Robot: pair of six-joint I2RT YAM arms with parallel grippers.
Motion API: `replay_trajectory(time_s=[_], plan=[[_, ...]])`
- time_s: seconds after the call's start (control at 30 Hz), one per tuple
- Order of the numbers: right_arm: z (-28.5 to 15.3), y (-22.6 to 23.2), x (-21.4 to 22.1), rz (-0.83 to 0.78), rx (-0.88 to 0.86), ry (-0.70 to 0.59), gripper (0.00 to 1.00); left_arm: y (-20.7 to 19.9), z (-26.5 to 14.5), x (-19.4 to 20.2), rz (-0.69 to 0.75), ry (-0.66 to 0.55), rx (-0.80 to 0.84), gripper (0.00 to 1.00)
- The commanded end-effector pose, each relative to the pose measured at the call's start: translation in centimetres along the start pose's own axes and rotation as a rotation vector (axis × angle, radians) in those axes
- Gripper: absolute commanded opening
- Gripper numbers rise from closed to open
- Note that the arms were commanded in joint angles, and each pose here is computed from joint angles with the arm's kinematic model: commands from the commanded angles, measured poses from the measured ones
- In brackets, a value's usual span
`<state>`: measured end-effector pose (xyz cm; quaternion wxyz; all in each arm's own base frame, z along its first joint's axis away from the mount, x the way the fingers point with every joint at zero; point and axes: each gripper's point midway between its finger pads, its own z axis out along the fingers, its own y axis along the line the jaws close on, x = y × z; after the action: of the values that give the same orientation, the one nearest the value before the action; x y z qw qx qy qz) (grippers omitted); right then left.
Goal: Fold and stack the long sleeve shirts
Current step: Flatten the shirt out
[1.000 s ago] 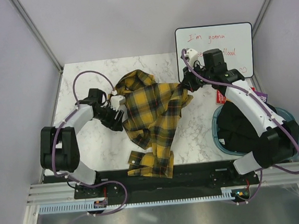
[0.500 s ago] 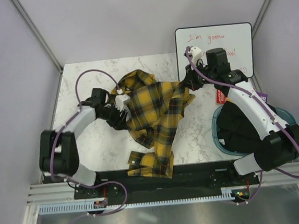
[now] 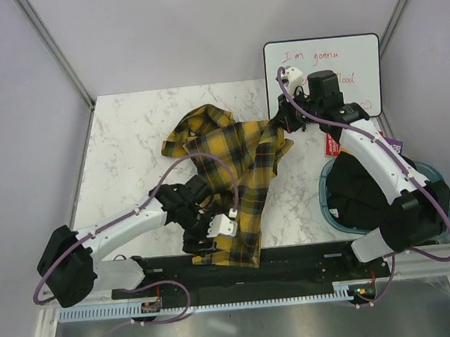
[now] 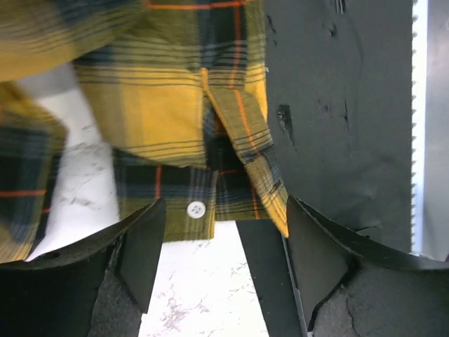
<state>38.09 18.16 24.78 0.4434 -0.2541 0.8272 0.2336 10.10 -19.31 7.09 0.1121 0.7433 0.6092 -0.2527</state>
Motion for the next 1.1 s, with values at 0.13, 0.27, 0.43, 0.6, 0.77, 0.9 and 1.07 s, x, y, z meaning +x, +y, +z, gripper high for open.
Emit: replay_trajectory(time_s=[0.13, 0.27, 0.43, 0.6, 0.77, 0.9, 1.07], plan=[[0.3, -0.7, -0.8, -0.023, 0.022, -0.038, 0.0, 0.0, 4.8, 0.6, 0.178, 0.139, -0.096, 0.78], [0.3, -0.5, -0.2, -0.027, 0.011, -0.026, 0.0, 1.1, 6.2, 1.6, 0.157, 0.205, -0.169, 0.74], [0.2, 0.0, 1.2, -0.057, -0.022, -0.002, 0.0, -0.3, 3.6, -1.4, 0.207, 0.103, -0.136, 0.04], [0.3, 0.7, 4.0, -0.067, -0.065, 0.046, 0.0, -3.2, -4.9, -10.2, 0.216, -0.225, -0.167, 0.02], [0.5, 1.5, 7.6, -0.078, -0.111, 0.108, 0.01, 2.3, -16.3, -17.1, 0.132, -0.466, -0.42, 0.02], [0.5, 2.5, 9.4, -0.1, -0.162, 0.163, 0.34, 9.5, -25.4, -19.9, -0.03, -0.623, -0.586, 0.02], [-1.2, 1.2, 8.5, -0.161, -0.084, 0.192, 0.98, 19.4, -27.1, -19.4, -0.223, -0.591, -0.684, 0.02]])
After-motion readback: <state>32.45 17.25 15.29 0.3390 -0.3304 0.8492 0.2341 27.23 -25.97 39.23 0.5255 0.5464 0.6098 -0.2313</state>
